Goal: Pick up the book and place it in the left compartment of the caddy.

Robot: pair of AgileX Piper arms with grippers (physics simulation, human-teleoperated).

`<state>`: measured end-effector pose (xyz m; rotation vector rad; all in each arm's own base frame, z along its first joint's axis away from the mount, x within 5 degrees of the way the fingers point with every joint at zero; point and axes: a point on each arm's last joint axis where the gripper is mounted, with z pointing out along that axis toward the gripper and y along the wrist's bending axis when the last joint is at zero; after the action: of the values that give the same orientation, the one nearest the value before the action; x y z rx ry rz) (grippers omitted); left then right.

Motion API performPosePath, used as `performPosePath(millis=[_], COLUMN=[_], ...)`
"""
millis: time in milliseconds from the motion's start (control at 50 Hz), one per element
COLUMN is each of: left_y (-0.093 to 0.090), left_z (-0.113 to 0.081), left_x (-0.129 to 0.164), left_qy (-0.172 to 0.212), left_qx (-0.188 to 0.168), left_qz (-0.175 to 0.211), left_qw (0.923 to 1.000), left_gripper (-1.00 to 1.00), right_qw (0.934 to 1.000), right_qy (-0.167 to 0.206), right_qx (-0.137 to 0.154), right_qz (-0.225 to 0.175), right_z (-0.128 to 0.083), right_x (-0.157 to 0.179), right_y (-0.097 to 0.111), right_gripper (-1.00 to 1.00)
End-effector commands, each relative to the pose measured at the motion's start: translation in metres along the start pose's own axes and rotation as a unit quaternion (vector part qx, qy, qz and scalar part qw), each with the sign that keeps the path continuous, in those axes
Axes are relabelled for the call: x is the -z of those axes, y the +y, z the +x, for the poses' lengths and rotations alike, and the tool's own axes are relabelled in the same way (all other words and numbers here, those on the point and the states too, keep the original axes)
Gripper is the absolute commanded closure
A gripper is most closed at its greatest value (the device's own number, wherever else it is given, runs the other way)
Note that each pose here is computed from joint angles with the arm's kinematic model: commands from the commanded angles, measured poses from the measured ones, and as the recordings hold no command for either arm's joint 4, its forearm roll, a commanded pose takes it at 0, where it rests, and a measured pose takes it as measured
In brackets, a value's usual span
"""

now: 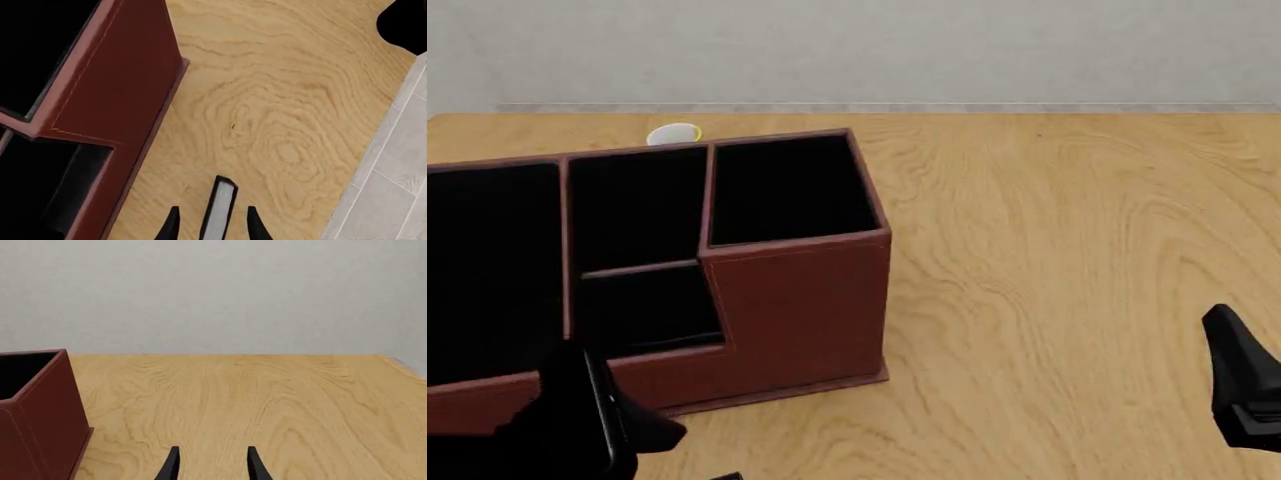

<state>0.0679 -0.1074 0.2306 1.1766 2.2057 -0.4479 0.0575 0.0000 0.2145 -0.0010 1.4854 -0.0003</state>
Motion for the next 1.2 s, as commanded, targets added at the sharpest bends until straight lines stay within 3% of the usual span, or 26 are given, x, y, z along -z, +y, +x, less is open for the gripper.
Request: performPosePath(millis=[20,1060,1080,1200], left_y=[-0.001,-0.005,-0.005,-0.004], left_z=[0.005,0.016,0.016,0.015], left_x=[-0.01,-0.047,-0.047,-0.046], left_qy=[0.01,0.037,0.038,0.041], left_qx=[0.009,0.022,0.021,0.017], left_qz=[0.003,0.01,0.01,0.007], left_qw=[0.9999,0.999,0.999,0.999], left_gripper=[-1.0,-1.0,1.0,1.0], right_qw=[1.0,1.0,1.0,1.0], right_qy=[0.0,0.0,0.0,0.0], right_qx=[0.0,0.0,0.0,0.0], right_qz=[0.0,0.0,0.0,0.0], right_z=[0.0,0.0,0.0,0.0], right_x=[0.0,0.0,0.0,0.0], right_y=[0.0,0.0,0.0,0.0], right_gripper=[-1.0,-1.0,-1.0,-1.0])
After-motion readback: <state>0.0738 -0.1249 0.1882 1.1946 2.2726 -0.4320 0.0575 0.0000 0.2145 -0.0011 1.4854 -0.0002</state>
